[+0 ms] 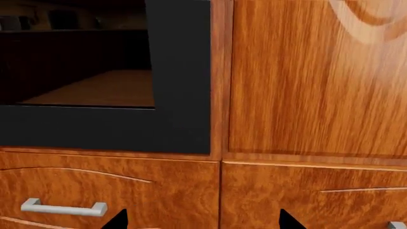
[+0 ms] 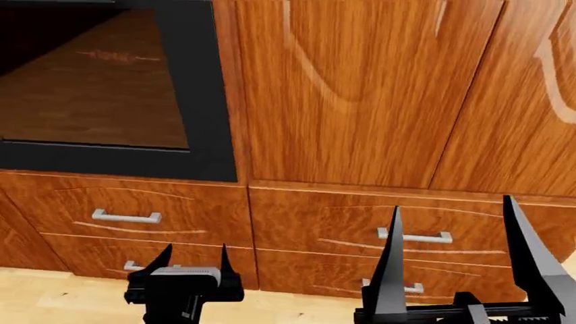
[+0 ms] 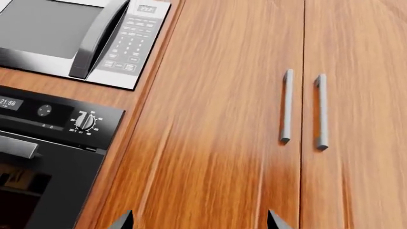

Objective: Open the oven door

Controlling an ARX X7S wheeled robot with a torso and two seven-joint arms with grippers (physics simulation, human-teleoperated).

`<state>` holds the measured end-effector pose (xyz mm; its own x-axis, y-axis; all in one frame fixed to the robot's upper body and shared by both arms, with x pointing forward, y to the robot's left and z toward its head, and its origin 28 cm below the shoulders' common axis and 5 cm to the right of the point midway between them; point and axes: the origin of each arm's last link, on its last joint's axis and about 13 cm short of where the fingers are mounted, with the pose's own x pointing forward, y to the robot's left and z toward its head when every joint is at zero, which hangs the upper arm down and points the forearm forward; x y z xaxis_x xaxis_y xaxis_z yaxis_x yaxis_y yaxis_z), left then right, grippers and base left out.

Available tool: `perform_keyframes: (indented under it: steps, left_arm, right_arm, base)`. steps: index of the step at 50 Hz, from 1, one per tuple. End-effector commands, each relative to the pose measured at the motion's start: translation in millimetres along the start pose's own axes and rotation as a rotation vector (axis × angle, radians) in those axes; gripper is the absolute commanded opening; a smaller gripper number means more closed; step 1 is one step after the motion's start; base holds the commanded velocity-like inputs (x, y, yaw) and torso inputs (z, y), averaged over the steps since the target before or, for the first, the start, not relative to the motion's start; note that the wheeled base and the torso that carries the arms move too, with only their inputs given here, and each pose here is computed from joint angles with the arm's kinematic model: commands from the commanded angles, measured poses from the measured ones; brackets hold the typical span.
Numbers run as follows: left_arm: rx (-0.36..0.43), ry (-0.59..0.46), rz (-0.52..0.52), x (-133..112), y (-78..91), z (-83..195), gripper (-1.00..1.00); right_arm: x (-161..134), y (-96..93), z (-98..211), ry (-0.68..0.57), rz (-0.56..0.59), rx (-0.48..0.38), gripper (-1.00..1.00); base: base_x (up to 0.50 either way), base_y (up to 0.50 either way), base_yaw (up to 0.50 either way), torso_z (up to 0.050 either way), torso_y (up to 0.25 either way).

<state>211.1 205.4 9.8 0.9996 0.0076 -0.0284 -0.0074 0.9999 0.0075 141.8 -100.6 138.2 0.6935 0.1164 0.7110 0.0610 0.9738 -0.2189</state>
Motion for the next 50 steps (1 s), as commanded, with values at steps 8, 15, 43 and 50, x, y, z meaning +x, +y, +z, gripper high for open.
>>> perform_keyframes:
  steps: [8, 15, 43, 50]
  left_arm:
    - [0.001, 0.002, 0.0, -0.9, 0.0, -0.2, 1.0]
    - [0.002, 0.002, -0.001, -1.0, -0.2, -0.4, 1.0]
    - [0.0, 0.004, 0.003, 0.4, -0.1, -0.3, 1.0]
    - [0.001, 0.006, 0.001, 0.4, 0.0, -0.6, 1.0]
  right_arm:
    - [-0.2, -0.2, 0.3, -0.006, 0.005, 0.009, 1.0]
    - [-1.0, 0.1, 1.3, -0.009, 0.006, 0.01, 1.0]
    - [-0.4, 0.1, 1.1, -0.014, 0.013, 0.016, 1.0]
    - [-0.8, 0.5, 1.2, -0.013, 0.014, 0.016, 1.0]
  base:
    - [0.0, 0.0, 0.5, 0.0, 0.0]
    - [0.0, 0.0, 0.5, 0.0, 0.0]
    - [0.0, 0.0, 0.5, 0.0, 0.0]
    - [0.0, 0.0, 0.5, 0.0, 0.0]
